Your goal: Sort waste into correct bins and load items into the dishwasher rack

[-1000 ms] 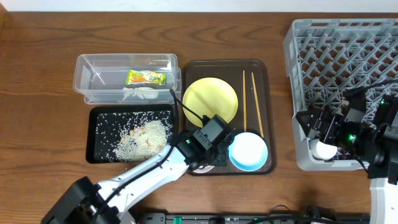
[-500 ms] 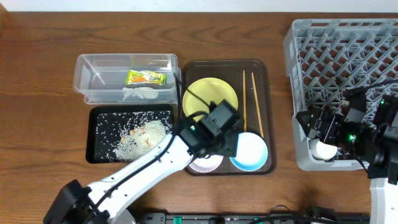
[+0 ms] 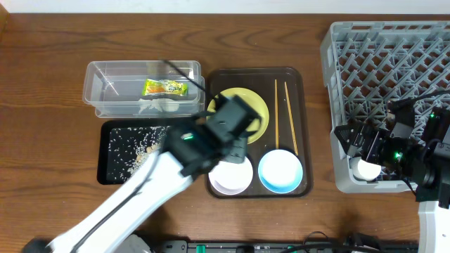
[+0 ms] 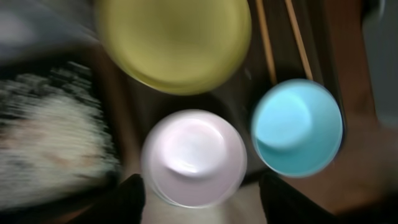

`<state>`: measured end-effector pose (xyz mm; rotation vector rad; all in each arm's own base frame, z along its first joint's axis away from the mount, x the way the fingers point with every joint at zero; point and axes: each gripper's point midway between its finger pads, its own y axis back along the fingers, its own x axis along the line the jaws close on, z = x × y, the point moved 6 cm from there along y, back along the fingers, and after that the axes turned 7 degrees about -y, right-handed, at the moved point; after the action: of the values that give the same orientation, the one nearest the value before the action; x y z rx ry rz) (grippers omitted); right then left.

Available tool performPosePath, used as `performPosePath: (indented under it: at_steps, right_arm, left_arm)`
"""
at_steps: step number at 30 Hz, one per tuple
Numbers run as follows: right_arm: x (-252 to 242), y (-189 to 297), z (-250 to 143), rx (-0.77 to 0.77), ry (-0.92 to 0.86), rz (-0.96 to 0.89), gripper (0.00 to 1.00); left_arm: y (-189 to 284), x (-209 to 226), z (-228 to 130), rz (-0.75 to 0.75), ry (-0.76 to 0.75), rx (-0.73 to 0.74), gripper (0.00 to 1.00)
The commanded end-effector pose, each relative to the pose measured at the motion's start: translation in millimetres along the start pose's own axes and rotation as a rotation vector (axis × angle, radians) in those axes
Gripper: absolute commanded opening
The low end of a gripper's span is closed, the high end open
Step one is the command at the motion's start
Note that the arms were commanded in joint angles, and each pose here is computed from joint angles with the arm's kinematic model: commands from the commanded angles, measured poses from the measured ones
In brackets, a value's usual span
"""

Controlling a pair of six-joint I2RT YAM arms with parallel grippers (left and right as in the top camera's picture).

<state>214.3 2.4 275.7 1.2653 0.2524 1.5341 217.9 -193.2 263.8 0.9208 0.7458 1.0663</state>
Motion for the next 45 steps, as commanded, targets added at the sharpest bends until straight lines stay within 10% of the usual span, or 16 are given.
performPosePath:
  at_steps: [1, 31, 45]
  right_arm:
    - [3.8, 1.9, 1.4, -0.008, 0.017, 0.008, 0.99]
    - [3.8, 1.9, 1.3, -0.008, 0.017, 0.008, 0.99]
    - [3.8, 1.9, 1.3, -0.008, 0.017, 0.008, 0.99]
  left_arm:
    - [63.5, 35.6, 13.6, 0.072, 0.037, -0.232, 0.69]
    - [169.9, 101.6, -43.1, 0.136, 0.149, -0.599, 0.9]
    - [122.3, 112.2, -31.4, 0.145, -0.167, -0.841, 0.96]
